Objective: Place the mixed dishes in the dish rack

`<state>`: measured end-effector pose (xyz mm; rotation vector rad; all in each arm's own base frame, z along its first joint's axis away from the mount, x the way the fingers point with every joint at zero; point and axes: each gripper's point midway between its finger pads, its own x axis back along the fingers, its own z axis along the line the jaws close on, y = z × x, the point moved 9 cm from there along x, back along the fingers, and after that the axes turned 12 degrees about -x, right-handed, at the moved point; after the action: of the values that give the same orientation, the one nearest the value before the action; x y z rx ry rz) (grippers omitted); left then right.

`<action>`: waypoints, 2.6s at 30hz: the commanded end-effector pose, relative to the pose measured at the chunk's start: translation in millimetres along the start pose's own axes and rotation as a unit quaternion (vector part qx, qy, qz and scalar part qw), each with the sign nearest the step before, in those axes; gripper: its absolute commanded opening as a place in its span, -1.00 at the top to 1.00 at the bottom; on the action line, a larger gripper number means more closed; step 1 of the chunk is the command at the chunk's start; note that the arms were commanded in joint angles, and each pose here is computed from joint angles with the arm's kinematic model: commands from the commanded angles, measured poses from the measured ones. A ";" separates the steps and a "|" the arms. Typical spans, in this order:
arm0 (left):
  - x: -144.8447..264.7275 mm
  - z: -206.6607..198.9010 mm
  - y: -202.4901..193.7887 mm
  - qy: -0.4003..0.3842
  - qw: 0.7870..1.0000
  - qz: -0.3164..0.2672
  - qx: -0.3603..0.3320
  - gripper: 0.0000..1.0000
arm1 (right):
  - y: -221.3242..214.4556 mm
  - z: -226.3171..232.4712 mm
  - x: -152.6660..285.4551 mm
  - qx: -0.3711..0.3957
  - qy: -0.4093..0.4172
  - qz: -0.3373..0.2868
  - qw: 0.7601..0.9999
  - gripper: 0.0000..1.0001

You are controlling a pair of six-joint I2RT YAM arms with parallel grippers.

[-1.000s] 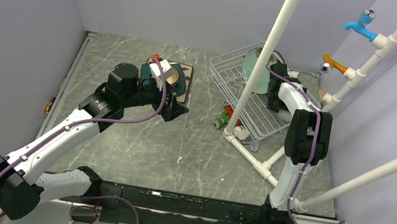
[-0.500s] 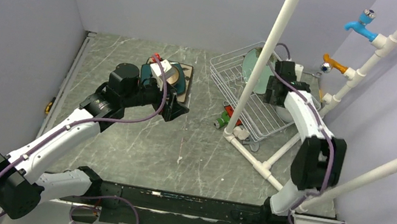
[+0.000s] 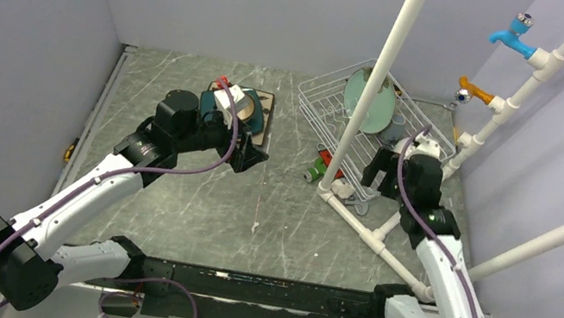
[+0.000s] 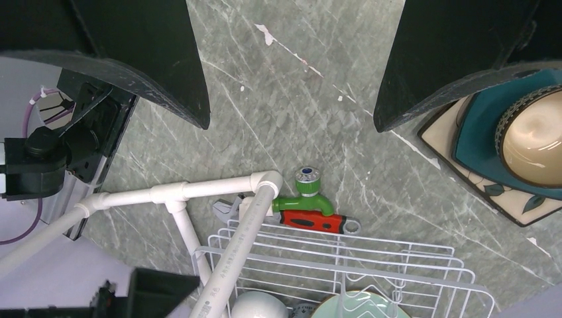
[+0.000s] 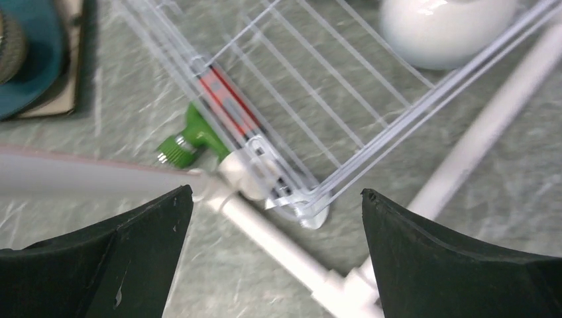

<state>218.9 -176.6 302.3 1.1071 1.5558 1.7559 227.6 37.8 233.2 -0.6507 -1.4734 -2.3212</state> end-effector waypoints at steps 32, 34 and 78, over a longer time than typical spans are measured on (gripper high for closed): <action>113.2 33.5 8.3 0.496 0.857 -0.127 0.051 -0.99 | -181.7 253.1 41.8 0.092 0.227 0.056 0.968 -0.94; 128.0 33.0 9.2 0.530 0.834 -0.143 0.057 -0.99 | -170.1 267.2 19.2 0.061 0.179 0.044 0.981 -0.93; 108.1 53.5 10.7 0.457 0.878 -0.124 0.068 -0.99 | -114.9 338.3 -225.5 0.121 0.070 -0.019 0.990 0.95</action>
<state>209.2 -58.9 315.0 0.0592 2.2597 2.1874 431.8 398.8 123.5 -0.4407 -1.6488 -2.1453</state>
